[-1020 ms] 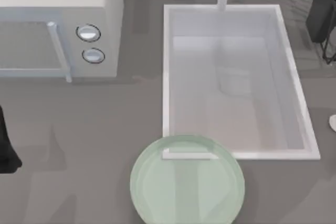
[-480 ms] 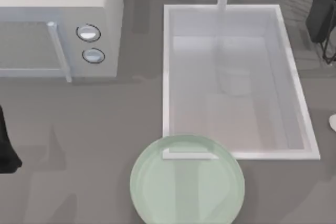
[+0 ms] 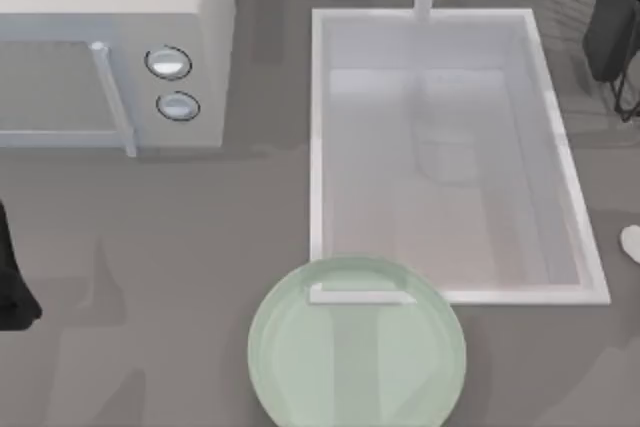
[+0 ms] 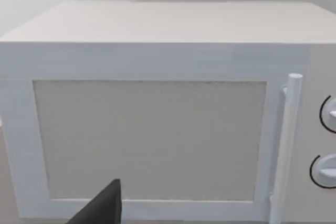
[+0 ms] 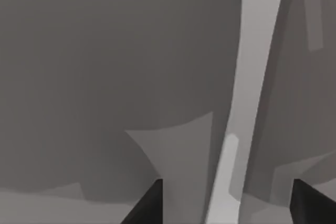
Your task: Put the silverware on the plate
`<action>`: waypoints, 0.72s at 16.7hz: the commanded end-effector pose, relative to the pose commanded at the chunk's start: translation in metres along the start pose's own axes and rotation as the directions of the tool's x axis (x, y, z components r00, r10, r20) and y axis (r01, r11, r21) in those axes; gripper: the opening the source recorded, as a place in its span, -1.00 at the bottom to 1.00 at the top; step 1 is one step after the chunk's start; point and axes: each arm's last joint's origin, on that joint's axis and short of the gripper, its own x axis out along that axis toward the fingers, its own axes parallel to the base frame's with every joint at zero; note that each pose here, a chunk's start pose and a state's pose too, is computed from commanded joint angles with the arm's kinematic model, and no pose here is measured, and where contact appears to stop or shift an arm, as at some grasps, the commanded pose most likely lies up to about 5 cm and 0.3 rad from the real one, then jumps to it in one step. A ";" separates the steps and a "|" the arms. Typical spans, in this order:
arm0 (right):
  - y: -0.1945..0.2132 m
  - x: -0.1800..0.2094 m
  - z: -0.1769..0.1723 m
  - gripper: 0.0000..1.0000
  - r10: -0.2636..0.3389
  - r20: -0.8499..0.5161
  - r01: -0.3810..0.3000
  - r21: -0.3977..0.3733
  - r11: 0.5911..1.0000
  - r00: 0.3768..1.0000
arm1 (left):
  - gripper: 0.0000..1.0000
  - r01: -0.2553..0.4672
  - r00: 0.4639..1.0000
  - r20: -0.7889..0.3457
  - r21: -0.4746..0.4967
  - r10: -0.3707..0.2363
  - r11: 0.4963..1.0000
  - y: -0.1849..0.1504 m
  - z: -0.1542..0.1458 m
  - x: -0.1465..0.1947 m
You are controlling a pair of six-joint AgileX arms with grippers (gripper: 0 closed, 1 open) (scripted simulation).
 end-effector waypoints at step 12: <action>0.003 -0.096 0.001 -1.00 0.029 -0.002 -0.029 0.030 0.999 1.000 | 1.00 0.000 1.000 0.000 0.000 0.000 1.000 0.000 0.000 0.000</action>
